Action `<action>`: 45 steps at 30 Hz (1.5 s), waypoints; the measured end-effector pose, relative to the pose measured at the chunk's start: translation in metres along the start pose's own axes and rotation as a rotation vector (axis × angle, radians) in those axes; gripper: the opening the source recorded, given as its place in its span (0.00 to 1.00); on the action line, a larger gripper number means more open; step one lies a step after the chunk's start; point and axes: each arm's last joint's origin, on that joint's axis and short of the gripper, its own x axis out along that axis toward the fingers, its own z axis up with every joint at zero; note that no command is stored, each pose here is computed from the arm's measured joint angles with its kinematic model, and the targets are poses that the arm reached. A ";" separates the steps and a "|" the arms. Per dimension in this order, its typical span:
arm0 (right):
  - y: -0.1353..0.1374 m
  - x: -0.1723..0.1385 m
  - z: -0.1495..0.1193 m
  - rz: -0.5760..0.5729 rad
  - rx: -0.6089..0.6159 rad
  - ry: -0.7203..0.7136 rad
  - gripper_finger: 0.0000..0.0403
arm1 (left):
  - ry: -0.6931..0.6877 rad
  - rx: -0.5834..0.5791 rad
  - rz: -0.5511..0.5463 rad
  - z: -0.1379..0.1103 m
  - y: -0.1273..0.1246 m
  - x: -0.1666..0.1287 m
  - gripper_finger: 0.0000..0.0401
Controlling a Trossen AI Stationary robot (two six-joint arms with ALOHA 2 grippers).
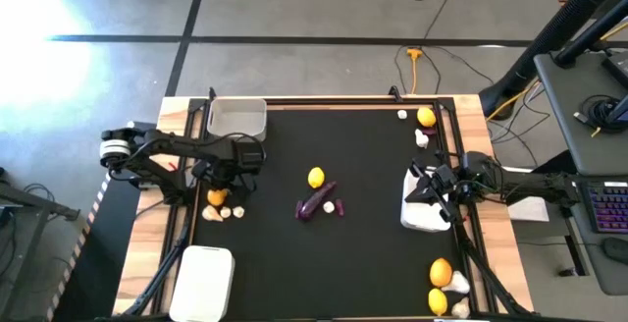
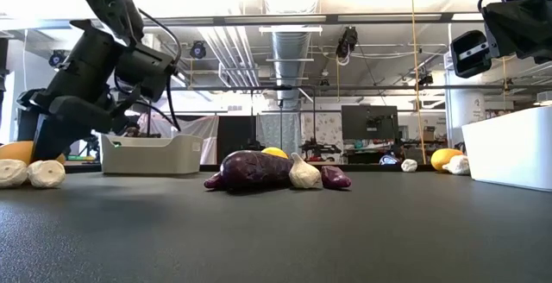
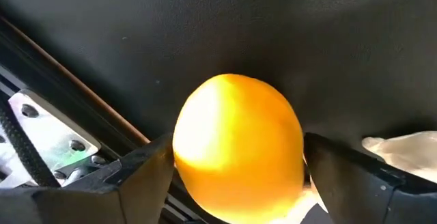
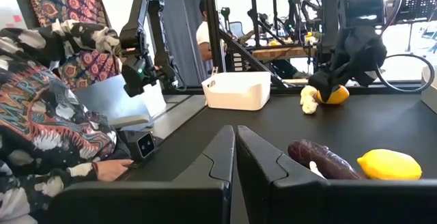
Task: Sort produce into baskets
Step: Put the top left lemon into the top white bin
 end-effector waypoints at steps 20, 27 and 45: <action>0.000 0.000 0.000 0.000 0.000 0.000 0.03 | -0.427 0.120 0.075 0.036 -0.013 -0.119 0.57; 0.000 0.000 0.000 0.000 0.000 0.000 0.03 | -0.455 -0.083 0.191 0.099 0.047 -0.137 0.57; 0.000 0.000 0.000 0.000 0.000 0.000 0.03 | -0.190 -0.278 0.236 0.176 0.133 -0.075 0.63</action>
